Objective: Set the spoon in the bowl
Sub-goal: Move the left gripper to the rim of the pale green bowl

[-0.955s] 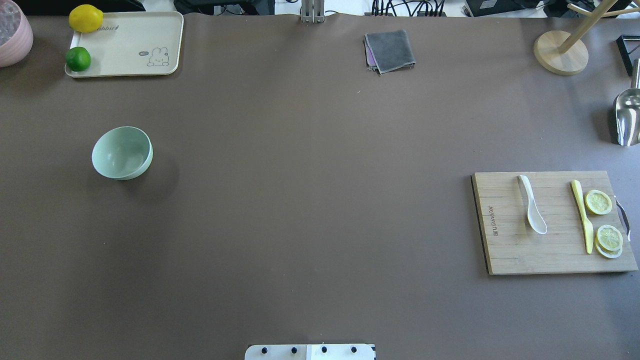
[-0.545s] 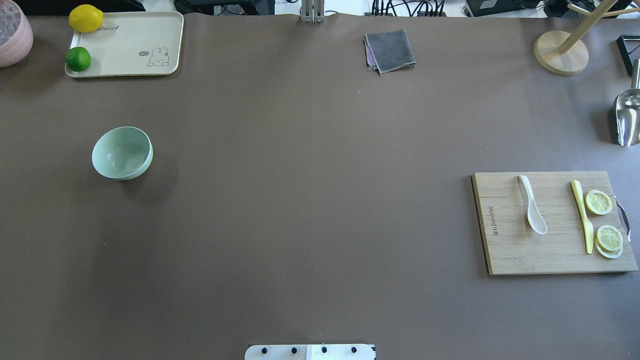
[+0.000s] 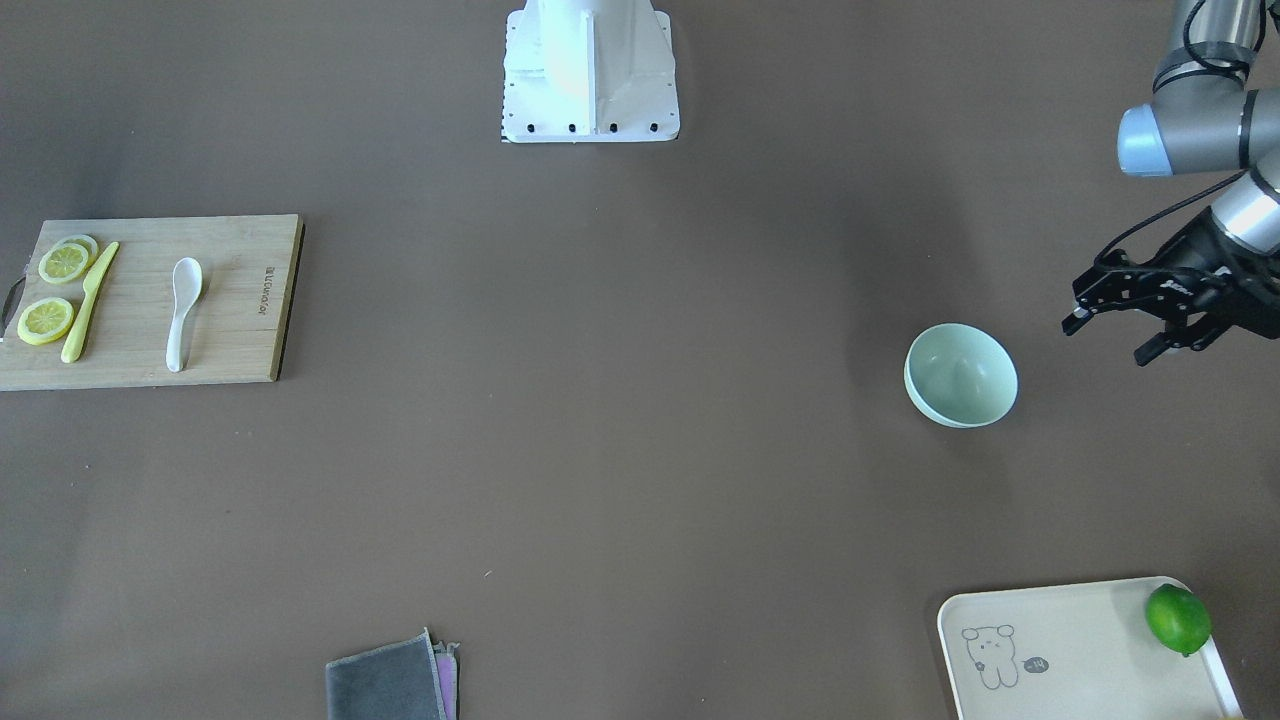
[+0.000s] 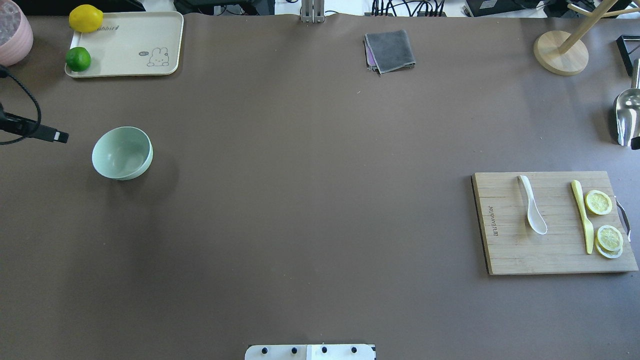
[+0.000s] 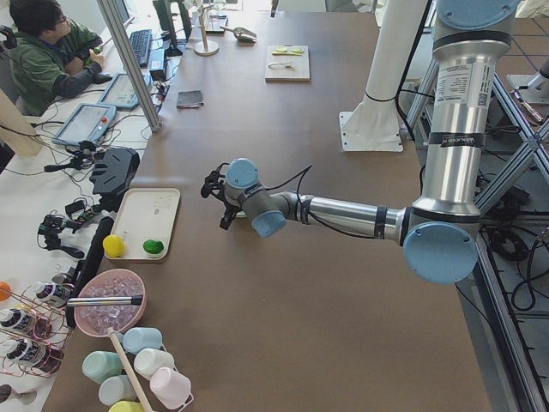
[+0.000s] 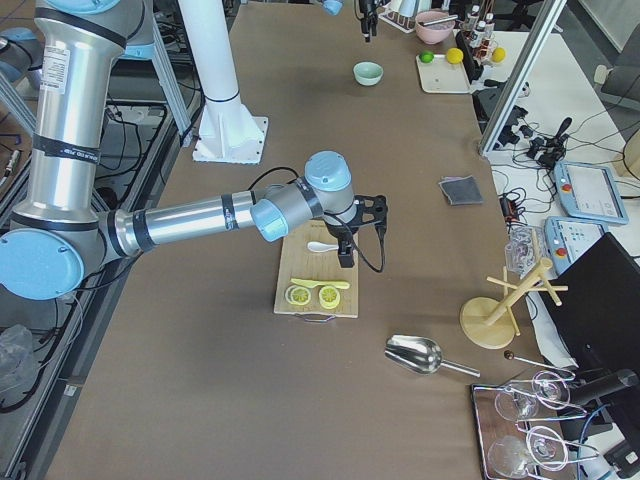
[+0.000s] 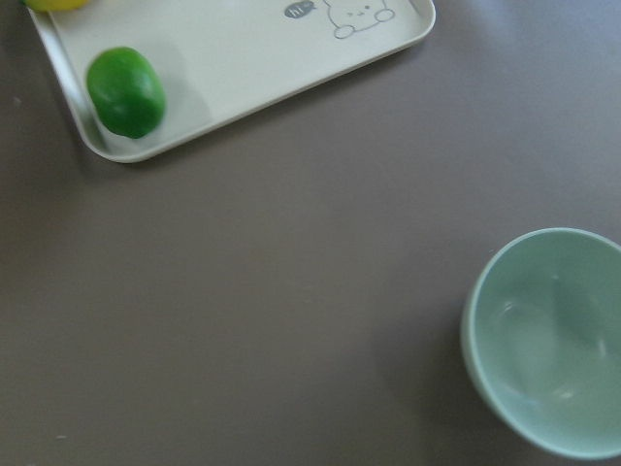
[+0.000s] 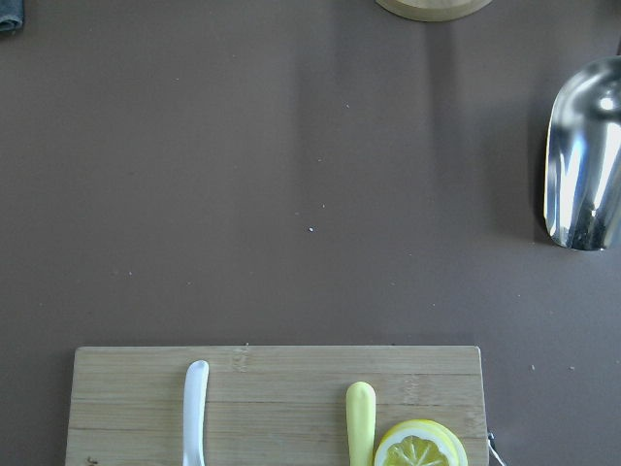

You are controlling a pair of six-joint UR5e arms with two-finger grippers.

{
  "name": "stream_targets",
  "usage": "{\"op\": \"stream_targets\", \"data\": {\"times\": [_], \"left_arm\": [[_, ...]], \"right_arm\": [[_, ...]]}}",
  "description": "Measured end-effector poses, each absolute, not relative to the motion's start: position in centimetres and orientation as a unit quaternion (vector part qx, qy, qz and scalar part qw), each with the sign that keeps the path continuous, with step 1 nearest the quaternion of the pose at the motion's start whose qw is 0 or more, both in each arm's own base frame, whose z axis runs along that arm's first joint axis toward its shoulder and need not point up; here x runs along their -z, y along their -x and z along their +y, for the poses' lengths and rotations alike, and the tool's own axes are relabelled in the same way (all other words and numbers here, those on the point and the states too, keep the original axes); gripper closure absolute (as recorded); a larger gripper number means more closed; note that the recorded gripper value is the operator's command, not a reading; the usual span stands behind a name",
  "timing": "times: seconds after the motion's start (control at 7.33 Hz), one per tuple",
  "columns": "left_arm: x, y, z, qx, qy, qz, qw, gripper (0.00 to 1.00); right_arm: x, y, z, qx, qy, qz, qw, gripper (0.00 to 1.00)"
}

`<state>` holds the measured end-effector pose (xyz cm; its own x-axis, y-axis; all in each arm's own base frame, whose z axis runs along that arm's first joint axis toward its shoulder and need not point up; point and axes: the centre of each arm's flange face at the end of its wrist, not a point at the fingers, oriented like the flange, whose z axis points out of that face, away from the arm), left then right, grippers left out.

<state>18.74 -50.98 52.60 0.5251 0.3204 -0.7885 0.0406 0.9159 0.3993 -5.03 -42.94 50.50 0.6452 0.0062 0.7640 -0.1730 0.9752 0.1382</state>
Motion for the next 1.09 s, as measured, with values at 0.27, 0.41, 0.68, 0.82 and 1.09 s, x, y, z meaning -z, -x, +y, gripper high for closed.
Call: {"op": "stream_targets", "data": {"times": [0.27,0.41,0.68,0.82,1.09], "left_arm": [[-52.3,-23.4,-52.1,-0.059,-0.177,0.481,0.857,0.16],[-52.7,-25.1,-52.8,-0.056,-0.179,0.472,0.862,0.34],[-53.5,-28.0,-52.5,-0.062,-0.181,0.455,0.87,0.38],[-53.9,-28.9,-52.2,-0.064,-0.181,0.449,0.873,0.73],[-53.7,-29.9,-52.2,-0.064,-0.184,0.444,0.874,1.0]], "right_arm": [[-50.4,6.3,-42.9,-0.051,-0.101,-0.417,0.902,0.0],[-50.4,6.5,-42.9,-0.051,-0.101,-0.417,0.902,0.0],[-50.4,6.6,-42.8,-0.05,-0.101,-0.417,0.902,0.0],[-50.4,6.6,-42.8,-0.049,-0.101,-0.417,0.902,0.0],[-50.4,6.6,-42.8,-0.049,-0.102,-0.417,0.902,0.0]]}}
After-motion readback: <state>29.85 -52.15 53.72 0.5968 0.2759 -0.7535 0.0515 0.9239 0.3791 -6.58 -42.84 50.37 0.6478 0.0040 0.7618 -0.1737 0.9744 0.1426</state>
